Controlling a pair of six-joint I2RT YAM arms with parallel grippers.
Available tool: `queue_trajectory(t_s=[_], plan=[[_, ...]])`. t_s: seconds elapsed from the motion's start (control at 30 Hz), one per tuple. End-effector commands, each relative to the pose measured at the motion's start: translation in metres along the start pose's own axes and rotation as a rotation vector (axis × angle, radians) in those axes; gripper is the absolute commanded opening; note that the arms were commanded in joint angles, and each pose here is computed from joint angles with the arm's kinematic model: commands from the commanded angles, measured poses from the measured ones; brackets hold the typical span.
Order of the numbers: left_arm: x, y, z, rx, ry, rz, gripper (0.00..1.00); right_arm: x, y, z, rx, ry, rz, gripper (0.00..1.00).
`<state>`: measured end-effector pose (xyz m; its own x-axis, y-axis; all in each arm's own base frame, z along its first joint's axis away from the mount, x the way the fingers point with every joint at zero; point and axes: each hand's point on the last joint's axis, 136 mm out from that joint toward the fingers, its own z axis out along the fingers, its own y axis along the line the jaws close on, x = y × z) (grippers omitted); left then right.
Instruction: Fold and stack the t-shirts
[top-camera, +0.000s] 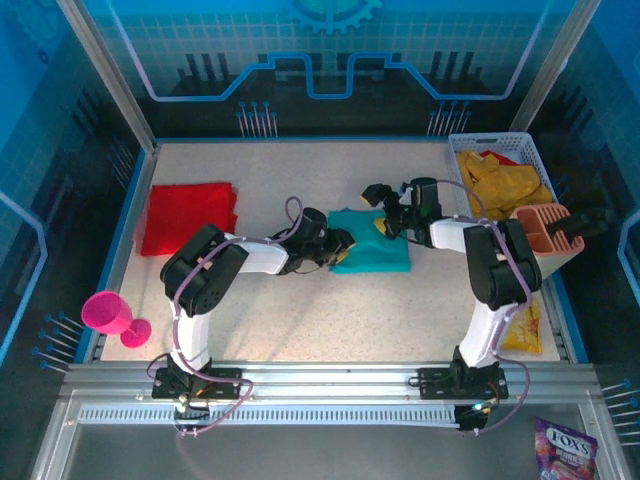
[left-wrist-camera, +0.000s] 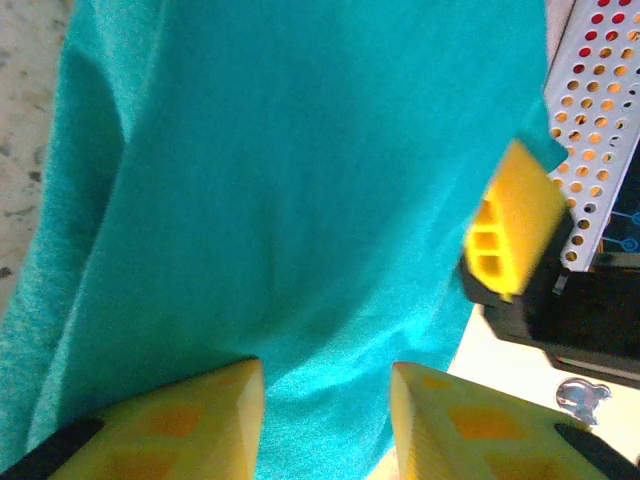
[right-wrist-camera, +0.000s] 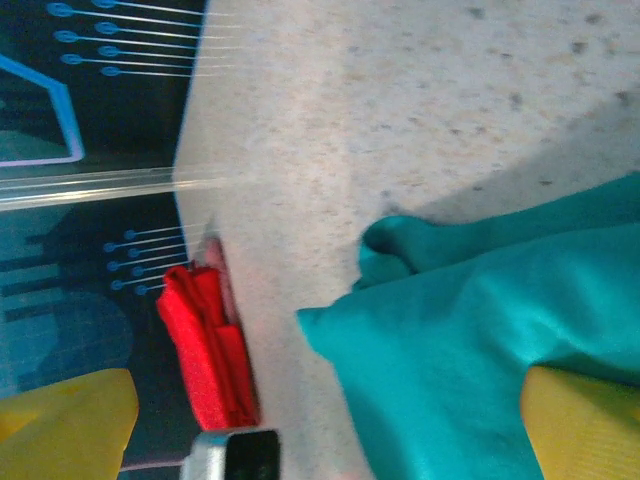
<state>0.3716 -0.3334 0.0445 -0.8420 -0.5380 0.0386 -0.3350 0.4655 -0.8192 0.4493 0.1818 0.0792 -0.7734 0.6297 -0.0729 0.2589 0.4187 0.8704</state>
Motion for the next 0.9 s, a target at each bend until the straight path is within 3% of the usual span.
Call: queue_trajectory(t_s=[0.0,0.1,0.4,0.63,0.87], plan=[[0.008,0.037,0.007,-0.111,0.024,-0.031,0.37,-0.022,-0.003,0.003,-0.024,-0.071,-0.03,0.99],[0.008,0.044,0.005,-0.124,0.015,-0.044,0.31,-0.039,-0.02,-0.001,0.0,-0.092,-0.029,0.99],[0.01,0.063,0.007,-0.175,0.015,-0.062,0.28,-0.08,-0.038,-0.024,-0.046,-0.151,0.037,1.0],[0.009,0.06,0.008,-0.158,0.017,-0.063,0.27,-0.08,-0.035,-0.019,-0.084,-0.098,0.037,1.0],[-0.003,0.017,-0.02,-0.056,0.035,0.011,0.46,-0.077,-0.017,-0.03,-0.102,-0.054,-0.009,1.0]])
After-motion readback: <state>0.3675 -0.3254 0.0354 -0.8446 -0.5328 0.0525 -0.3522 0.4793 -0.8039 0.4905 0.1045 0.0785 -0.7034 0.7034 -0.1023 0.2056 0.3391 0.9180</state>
